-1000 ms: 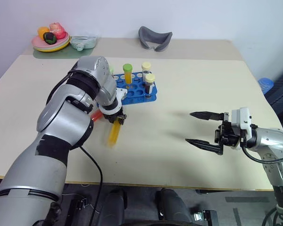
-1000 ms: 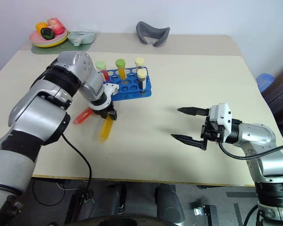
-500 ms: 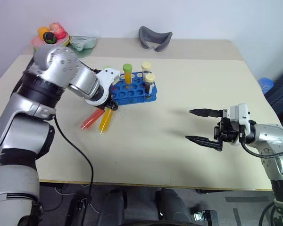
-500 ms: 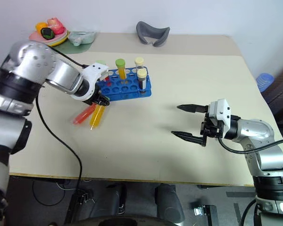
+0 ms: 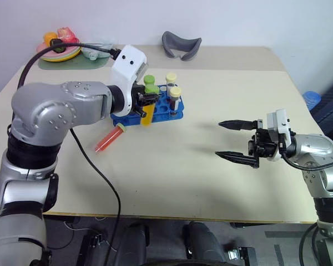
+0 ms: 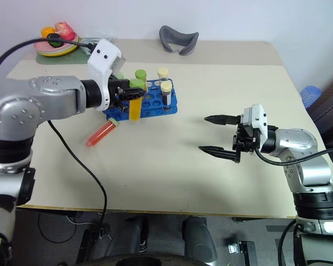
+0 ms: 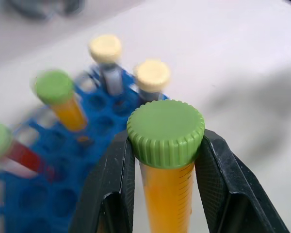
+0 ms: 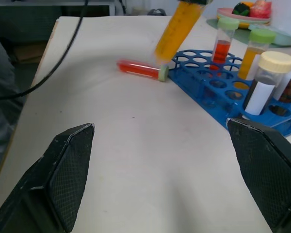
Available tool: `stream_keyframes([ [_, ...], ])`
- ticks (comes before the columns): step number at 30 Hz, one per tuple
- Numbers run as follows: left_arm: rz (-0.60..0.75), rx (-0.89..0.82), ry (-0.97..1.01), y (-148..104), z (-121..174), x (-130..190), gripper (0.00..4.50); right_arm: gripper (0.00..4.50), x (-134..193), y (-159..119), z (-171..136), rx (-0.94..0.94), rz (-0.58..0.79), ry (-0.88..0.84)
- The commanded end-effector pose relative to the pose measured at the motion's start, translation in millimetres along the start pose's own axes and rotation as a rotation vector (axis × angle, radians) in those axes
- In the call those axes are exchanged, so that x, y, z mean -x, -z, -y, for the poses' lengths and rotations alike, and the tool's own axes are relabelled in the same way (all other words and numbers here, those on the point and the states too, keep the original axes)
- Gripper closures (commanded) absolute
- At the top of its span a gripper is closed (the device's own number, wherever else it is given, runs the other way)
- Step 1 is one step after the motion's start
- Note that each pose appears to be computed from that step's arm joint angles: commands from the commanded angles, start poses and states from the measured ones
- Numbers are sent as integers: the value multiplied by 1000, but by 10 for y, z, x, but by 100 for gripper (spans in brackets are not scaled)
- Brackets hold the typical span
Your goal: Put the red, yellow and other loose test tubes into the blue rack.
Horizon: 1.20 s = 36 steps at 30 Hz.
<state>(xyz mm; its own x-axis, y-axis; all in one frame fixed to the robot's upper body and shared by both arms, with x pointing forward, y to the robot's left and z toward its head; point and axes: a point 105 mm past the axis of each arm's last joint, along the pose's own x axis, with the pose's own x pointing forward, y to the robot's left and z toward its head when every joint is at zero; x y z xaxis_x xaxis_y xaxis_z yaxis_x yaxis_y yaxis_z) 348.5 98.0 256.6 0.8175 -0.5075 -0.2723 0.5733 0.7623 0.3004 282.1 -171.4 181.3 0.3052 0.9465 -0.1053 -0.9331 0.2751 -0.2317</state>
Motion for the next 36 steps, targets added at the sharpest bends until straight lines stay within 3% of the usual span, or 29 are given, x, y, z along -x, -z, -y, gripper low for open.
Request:
stream_keyframes([
  [1, 135, -112, -159, -29, -79, -49, 337, 0, 20, -112, 4, 15, 14, -11],
  [7, 333, -171, -214, -47, 98, -100, 337, 0, 20, -160, 9, 7, -1, -28],
  [12, 442, -44, -222, -36, 111, -120, 337, 0, 2, -192, 38, 9, -8, -33],
  [26, 485, -20, -296, -7, -5, -430, 337, 0, -46, -200, 46, 14, 6, -24],
  [36, 448, -4, -278, 92, 67, -595, 337, 0, 56, -158, 225, -3, 35, 175],
])
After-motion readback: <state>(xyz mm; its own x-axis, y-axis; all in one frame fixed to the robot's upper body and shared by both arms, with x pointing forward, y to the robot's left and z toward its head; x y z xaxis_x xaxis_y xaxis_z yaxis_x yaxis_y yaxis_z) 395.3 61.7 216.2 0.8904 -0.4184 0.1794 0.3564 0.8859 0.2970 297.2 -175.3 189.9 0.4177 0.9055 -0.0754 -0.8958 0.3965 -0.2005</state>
